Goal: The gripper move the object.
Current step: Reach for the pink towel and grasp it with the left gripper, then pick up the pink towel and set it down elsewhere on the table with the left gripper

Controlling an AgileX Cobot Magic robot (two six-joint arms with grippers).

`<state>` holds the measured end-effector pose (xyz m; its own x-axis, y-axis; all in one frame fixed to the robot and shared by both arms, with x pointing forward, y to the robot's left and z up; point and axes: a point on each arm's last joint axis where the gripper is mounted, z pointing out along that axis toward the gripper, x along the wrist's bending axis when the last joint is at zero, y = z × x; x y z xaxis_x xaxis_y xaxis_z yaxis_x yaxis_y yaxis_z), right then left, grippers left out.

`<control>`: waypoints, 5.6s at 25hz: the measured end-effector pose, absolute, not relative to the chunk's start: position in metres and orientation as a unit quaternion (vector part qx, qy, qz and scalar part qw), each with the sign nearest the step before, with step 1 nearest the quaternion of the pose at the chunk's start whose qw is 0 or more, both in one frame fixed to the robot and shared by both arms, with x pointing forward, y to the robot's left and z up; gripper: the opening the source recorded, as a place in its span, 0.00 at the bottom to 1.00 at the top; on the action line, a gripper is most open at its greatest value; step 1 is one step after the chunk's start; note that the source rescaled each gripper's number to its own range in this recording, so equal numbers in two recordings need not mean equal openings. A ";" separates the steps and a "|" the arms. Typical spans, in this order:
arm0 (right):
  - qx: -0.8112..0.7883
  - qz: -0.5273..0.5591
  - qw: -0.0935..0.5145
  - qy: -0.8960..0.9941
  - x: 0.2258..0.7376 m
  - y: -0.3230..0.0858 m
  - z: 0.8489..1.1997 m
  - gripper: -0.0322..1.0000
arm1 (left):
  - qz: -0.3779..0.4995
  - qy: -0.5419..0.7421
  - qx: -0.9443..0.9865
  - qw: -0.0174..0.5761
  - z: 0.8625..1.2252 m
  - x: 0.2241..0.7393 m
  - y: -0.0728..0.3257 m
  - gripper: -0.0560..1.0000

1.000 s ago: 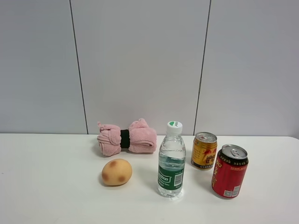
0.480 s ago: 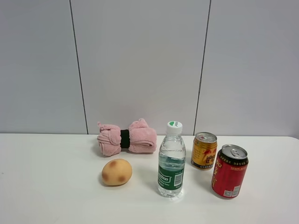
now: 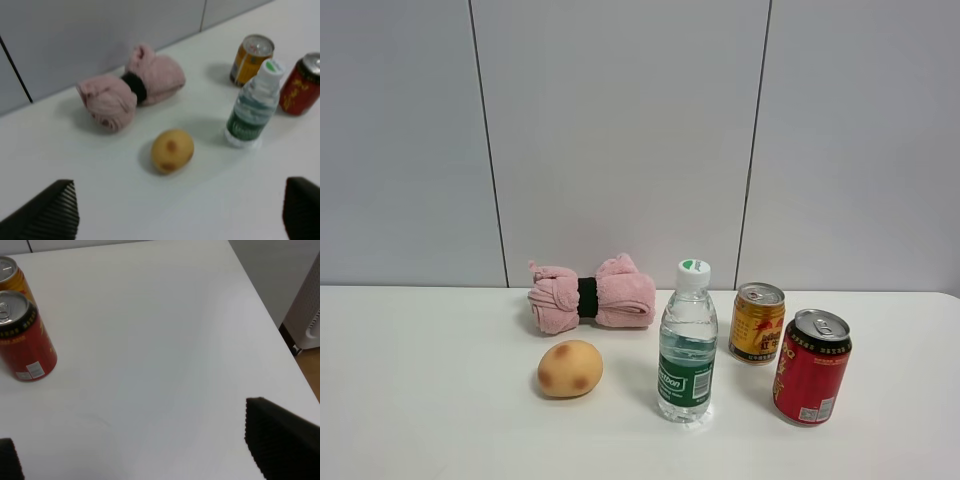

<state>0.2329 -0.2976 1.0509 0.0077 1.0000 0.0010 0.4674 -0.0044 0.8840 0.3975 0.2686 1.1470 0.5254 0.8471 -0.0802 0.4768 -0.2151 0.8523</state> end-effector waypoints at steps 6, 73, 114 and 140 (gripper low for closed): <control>0.608 0.364 0.366 0.603 0.233 -0.298 1.051 1.00 | 0.142 0.438 0.788 0.409 1.113 0.445 0.252 0.91; 0.608 0.364 0.366 0.603 0.233 -0.298 1.051 1.00 | 0.206 0.111 0.953 0.192 0.989 0.704 0.079 0.91; 0.608 0.364 0.366 0.603 0.233 -0.298 1.051 1.00 | 0.186 0.058 0.965 0.176 0.889 0.740 0.092 1.00; 0.608 0.364 0.366 0.603 0.233 -0.298 1.051 1.00 | 0.192 0.030 0.974 0.113 1.025 0.703 0.090 0.05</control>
